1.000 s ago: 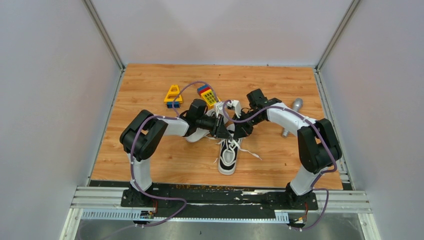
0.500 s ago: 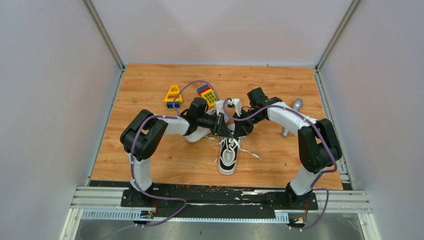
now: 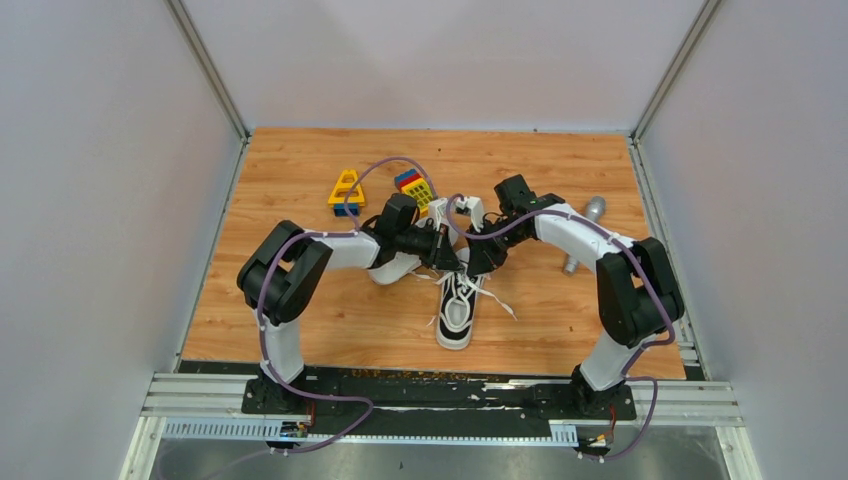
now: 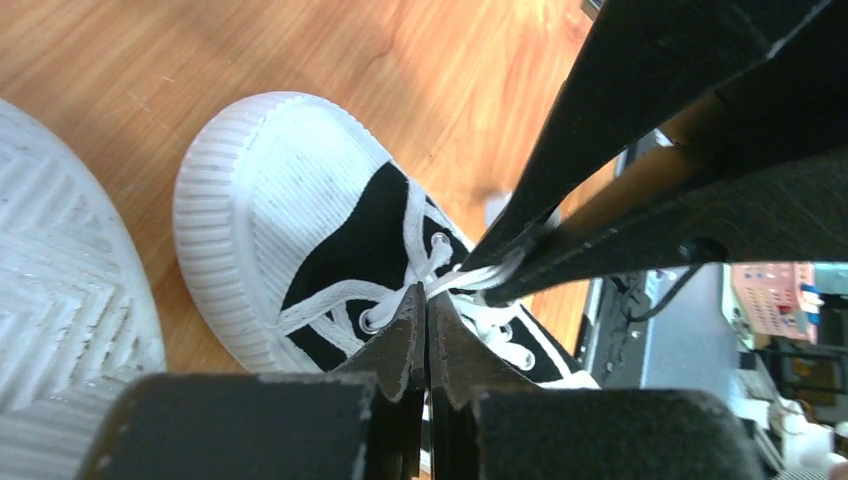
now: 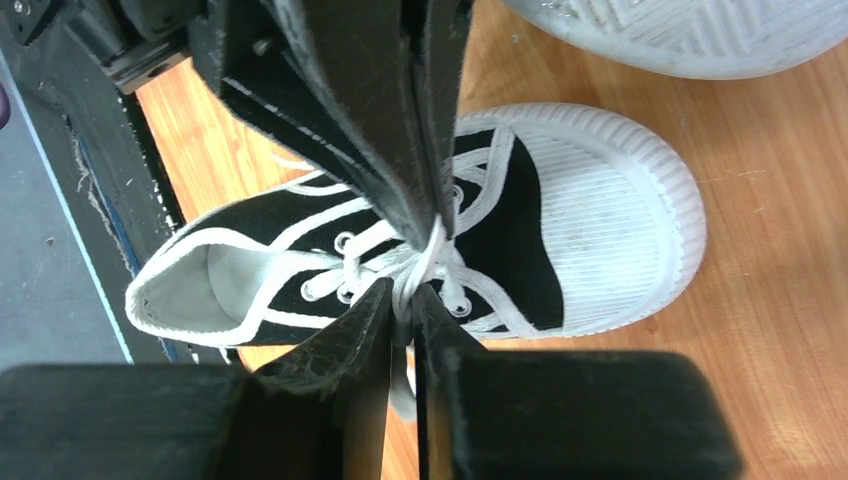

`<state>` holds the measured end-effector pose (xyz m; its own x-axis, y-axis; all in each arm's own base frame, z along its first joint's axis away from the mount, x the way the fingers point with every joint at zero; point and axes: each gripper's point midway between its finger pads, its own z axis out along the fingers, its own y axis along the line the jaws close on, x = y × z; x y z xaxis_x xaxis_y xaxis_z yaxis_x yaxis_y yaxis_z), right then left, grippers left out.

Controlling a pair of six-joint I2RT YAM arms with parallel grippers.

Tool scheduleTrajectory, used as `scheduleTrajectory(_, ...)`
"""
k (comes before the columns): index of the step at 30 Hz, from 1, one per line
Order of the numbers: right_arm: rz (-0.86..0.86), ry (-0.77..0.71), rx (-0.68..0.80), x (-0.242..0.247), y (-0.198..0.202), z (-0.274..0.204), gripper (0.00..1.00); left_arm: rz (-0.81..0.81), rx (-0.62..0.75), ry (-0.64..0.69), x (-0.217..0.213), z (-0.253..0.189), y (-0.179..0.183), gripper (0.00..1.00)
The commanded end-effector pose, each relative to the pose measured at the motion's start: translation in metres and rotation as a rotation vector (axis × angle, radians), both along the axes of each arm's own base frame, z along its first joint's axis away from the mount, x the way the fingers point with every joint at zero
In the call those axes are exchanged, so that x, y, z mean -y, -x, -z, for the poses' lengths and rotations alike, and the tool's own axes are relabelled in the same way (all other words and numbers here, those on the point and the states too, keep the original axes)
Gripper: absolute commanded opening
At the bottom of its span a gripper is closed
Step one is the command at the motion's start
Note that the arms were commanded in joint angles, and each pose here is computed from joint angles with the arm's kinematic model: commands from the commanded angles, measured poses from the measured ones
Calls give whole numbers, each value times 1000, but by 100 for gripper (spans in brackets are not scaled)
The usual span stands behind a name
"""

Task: Tie the shoes
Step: Cross the shoelace with the shoelace.

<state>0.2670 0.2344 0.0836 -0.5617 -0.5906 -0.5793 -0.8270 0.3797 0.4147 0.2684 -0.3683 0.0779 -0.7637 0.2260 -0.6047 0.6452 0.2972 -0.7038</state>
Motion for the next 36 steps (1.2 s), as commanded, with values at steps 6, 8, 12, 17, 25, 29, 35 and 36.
scheduleTrajectory(6,6,-72,-220,-13,28,-35,27,-16,182,41,5,-17,-5,0)
scheduleTrajectory(8,36,-116,-286,-15,24,-41,30,-5,189,62,8,-20,-2,0)
scheduleTrajectory(12,69,-145,-267,-7,6,-50,35,9,206,86,9,-23,1,0)
scheduleTrajectory(17,114,-98,-272,19,-9,-41,38,22,206,114,9,-23,5,0)
scheduleTrajectory(25,-2,-110,-134,38,-2,-30,46,69,207,163,14,-30,10,0)
scheduleTrajectory(29,-137,-121,42,44,6,-25,52,97,205,170,15,-34,12,0)
scheduleTrajectory(35,-173,-83,85,46,8,-21,54,126,185,129,11,-30,18,0)
scheduleTrajectory(36,-166,-86,75,46,12,-20,55,130,173,111,10,-29,20,0)
